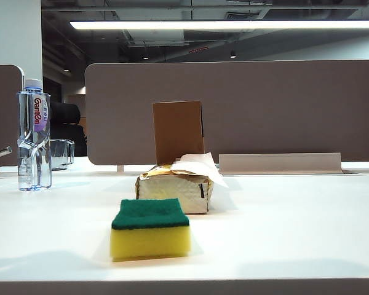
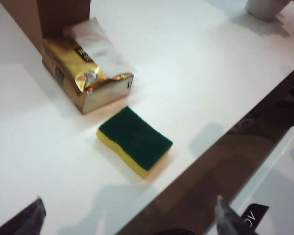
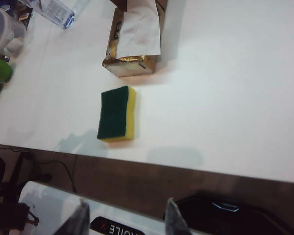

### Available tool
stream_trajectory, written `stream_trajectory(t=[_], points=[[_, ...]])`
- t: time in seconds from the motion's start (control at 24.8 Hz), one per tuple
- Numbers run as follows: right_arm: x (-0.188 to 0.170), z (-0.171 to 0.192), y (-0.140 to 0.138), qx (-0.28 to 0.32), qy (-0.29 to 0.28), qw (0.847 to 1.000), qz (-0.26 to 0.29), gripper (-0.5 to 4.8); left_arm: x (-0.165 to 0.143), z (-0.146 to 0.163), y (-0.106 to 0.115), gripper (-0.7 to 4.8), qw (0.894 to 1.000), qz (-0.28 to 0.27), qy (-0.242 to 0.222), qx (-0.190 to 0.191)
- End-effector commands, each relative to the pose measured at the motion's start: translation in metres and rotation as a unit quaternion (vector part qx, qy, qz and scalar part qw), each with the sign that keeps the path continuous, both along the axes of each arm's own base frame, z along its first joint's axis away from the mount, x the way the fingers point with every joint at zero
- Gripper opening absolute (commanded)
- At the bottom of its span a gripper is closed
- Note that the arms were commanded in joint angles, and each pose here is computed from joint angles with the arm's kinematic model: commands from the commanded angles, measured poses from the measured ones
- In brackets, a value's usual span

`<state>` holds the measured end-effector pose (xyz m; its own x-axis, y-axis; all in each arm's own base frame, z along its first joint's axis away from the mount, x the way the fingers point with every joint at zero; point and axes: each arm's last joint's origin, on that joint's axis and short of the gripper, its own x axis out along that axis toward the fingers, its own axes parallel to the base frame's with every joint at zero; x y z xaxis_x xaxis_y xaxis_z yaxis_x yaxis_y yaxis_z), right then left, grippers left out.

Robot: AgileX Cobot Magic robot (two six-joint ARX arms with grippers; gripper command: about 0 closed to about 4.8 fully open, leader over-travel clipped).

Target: Move the sponge from right to left to wipe the table, avoiding obstacles on the table, and finally reaching the bottle of mineral water.

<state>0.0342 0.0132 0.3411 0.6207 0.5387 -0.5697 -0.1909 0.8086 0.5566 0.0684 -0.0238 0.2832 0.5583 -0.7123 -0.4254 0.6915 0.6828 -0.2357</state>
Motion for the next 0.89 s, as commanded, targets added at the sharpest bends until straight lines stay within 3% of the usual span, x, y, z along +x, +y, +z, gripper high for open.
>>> stream_trajectory(t=[0.04, 0.4, 0.69, 0.89], points=[[-0.008, -0.001, 0.001, 0.003, 0.001, 1.000, 0.002, 2.03, 0.001, -0.001, 0.000, 4.57, 1.000, -0.001, 0.019, 0.000], [-0.016, -0.001, 0.003, 0.020, -0.006, 1.000, 0.002, 2.03, 0.031, -0.013, -0.003, 4.57, 0.990, 0.014, 0.139, -0.017], [-0.016, -0.001, 0.003, 0.021, -0.006, 1.000, 0.007, 2.03, 0.051, -0.022, -0.008, 4.57, 0.983, 0.003, 0.181, -0.011], [-0.016, -0.001, 0.003, 0.021, -0.005, 1.000, 0.010, 2.02, 0.079, -0.028, -0.019, 4.58, 0.984, -0.016, 0.177, -0.016]])
